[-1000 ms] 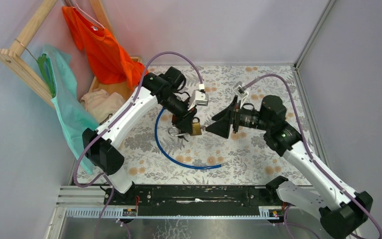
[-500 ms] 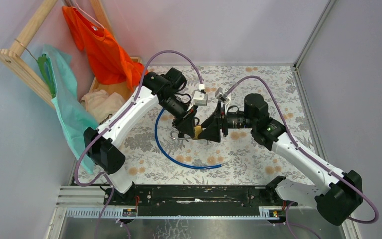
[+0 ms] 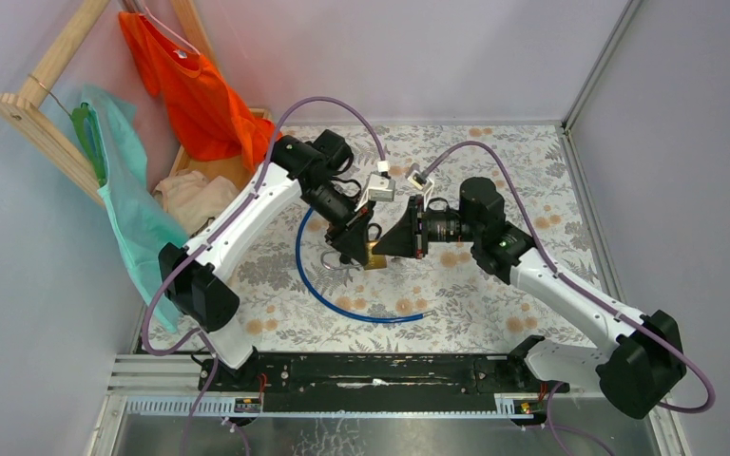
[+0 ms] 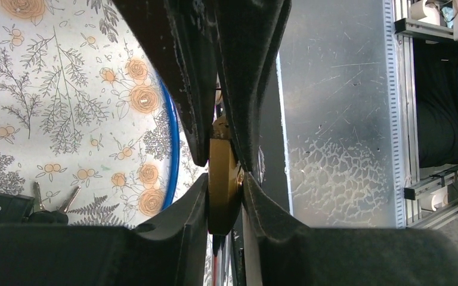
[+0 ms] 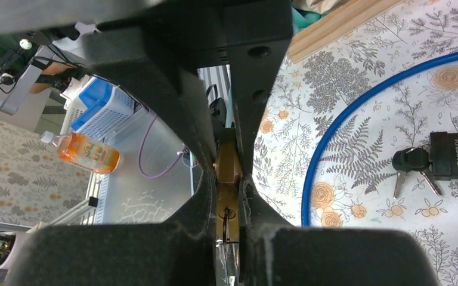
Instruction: Unlock with the key
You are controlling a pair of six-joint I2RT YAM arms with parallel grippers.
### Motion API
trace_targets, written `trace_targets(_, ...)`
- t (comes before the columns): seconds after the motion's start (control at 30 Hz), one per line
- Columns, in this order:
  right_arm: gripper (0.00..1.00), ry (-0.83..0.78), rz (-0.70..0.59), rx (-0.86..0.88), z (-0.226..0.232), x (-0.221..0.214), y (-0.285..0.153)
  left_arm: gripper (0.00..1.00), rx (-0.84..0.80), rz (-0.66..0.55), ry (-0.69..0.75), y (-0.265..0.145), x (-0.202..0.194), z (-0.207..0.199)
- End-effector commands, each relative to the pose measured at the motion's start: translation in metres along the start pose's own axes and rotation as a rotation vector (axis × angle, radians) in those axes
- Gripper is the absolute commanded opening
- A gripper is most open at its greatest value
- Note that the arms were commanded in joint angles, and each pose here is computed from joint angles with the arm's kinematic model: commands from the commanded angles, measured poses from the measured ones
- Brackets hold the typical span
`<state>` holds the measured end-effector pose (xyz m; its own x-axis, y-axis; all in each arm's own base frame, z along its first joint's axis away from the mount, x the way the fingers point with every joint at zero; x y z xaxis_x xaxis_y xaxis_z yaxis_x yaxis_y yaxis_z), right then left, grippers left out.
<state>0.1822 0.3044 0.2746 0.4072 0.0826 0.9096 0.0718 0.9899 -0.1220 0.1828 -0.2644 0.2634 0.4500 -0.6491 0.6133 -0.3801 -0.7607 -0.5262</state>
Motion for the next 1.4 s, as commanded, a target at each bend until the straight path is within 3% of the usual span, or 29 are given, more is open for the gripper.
trace_targets(0.0, 0.0, 0.058, -0.048, -0.016, 0.004, 0.018, 0.004, 0.36, 0.033, -0.03, 0.107, -0.008, 0.009, -0.007)
trace_targets(0.1, 0.0, 0.031, -0.07, -0.018, 0.009, 0.022, -0.002, 0.53, 0.076, 0.025, 0.094, -0.007, -0.008, 0.003)
trace_targets(0.3, 0.0, 0.011, -0.073, -0.031, 0.011, 0.023, -0.013, 0.54, 0.148, 0.115, 0.09, -0.007, -0.041, 0.023)
trace_targets(0.5, 0.0, 0.037, -0.086, -0.026, 0.012, 0.028, -0.016, 0.44, 0.236, 0.102, 0.107, -0.006, -0.045, 0.043)
trace_targets(0.67, 0.0, 0.111, -0.113, -0.054, 0.005, 0.033, -0.018, 0.17, 0.417, 0.072, 0.119, -0.016, -0.034, 0.071)
trace_targets(0.73, 0.0, 0.168, -0.111, -0.094, -0.006, 0.033, -0.019, 0.11, 0.492, 0.079, 0.132, -0.023, -0.031, 0.083)
trace_targets(1.17, 0.0, 0.682, -0.209, -0.192, -0.073, 0.025, -0.025, 0.11, 1.197, 0.036, 0.301, -0.084, 0.011, 0.174)
trace_targets(1.3, 0.0, 0.712, -0.233, -0.328, -0.106, 0.017, -0.039, 0.38, 1.202, 0.02, 0.28, -0.08, 0.015, 0.186)
trace_targets(1.33, 0.0, 0.707, -0.235, -0.375, -0.115, 0.015, -0.045, 0.61, 1.163, 0.025, 0.262, -0.075, 0.011, 0.185)
trace_targets(1.37, 0.0, 0.7, -0.242, -0.431, -0.126, 0.013, -0.052, 0.94, 1.115, 0.034, 0.251, -0.07, 0.007, 0.184)
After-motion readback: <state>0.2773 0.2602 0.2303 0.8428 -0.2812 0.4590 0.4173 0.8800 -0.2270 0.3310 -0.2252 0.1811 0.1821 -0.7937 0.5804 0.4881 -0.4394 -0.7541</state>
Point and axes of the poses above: each gripper's point midway between its finger pads, its own y axis out along the fingers, its own z axis along the line the jaws close on, x = y × z, the point moved 1 cm from there along -y, back along the fingers, and after that the axes turned 11 degrees about -y, right-handed, at the moved point
